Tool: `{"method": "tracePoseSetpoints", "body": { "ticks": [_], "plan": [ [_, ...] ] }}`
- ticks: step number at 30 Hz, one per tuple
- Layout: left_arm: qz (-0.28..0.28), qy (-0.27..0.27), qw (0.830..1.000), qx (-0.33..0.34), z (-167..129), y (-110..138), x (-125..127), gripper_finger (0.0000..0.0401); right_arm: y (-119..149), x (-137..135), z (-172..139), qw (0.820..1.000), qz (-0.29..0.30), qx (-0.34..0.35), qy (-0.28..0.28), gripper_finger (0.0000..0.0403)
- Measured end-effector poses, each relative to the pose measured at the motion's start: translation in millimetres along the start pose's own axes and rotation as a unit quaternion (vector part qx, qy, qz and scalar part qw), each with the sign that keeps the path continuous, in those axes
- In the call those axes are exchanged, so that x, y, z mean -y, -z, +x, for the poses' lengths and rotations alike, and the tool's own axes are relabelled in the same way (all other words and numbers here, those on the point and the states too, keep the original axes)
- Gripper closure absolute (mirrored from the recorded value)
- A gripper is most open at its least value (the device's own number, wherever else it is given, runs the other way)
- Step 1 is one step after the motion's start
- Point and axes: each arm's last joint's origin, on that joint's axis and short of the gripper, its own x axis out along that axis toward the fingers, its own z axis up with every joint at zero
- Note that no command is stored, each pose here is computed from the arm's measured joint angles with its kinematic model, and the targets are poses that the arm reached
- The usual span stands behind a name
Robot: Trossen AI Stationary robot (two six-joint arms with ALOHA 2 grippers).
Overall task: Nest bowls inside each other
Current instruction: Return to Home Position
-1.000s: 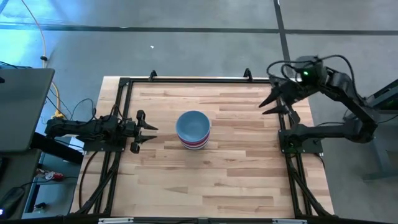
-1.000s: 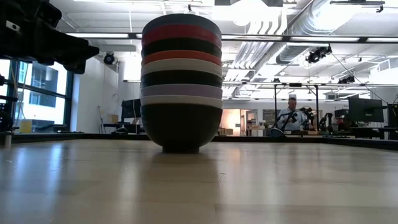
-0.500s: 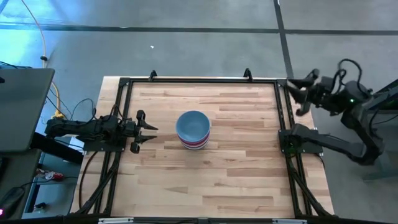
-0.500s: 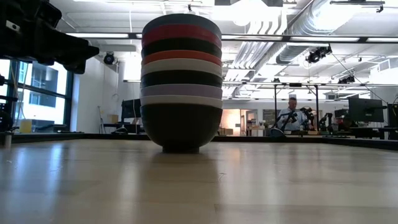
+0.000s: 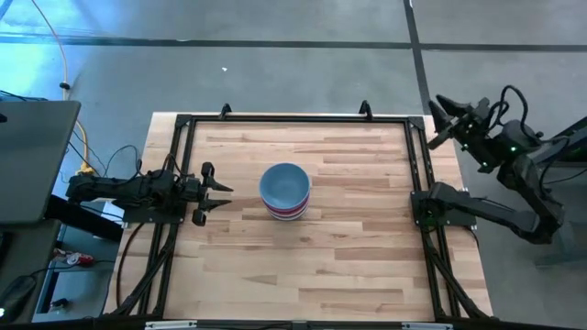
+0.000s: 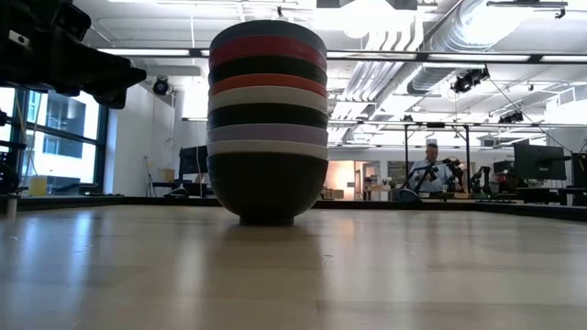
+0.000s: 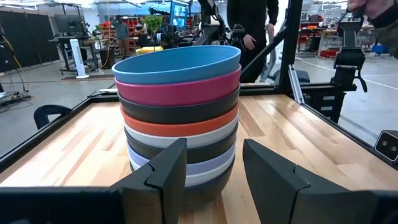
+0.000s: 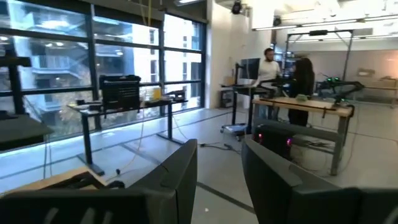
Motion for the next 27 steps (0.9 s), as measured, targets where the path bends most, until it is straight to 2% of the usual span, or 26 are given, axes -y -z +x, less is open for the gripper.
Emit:
{"method": "tracePoseSetpoints", "body": {
  "ticks": [3,7,8,10,15,19,23,27],
  "plan": [
    [0.000,0.000,1.000,0.000,0,0,0,0.0254,15,-2,5,1.000,0.000,-0.001,0.012,0.0284],
    [0.000,0.000,1.000,0.000,0,0,0,0.0254,41,1,9,0.992,-0.013,-0.005,0.128,0.0284],
    [0.000,0.000,1.000,0.000,0,0,0,0.0254,49,0,10,0.989,-0.013,-0.008,0.145,0.0284],
    [0.000,0.000,1.000,0.000,0,0,0,0.0254,67,-3,15,0.990,-0.002,-0.013,0.143,0.0284],
    [0.000,0.000,1.000,0.000,0,0,0,0.0254,107,-18,27,0.997,0.068,-0.010,0.018,0.0284],
    [0.000,0.000,1.000,0.000,0,0,0,0.0254,135,-31,30,0.990,0.118,0.007,-0.083,0.0284],
    [0.000,0.000,1.000,0.000,0,0,0,0.0254,150,-42,28,0.980,0.135,0.004,-0.146,0.0284],
    [0.000,0.000,1.000,0.000,0,0,0,0.0254,150,-51,24,0.969,0.139,-0.001,-0.205,0.0284]
  ]
}}
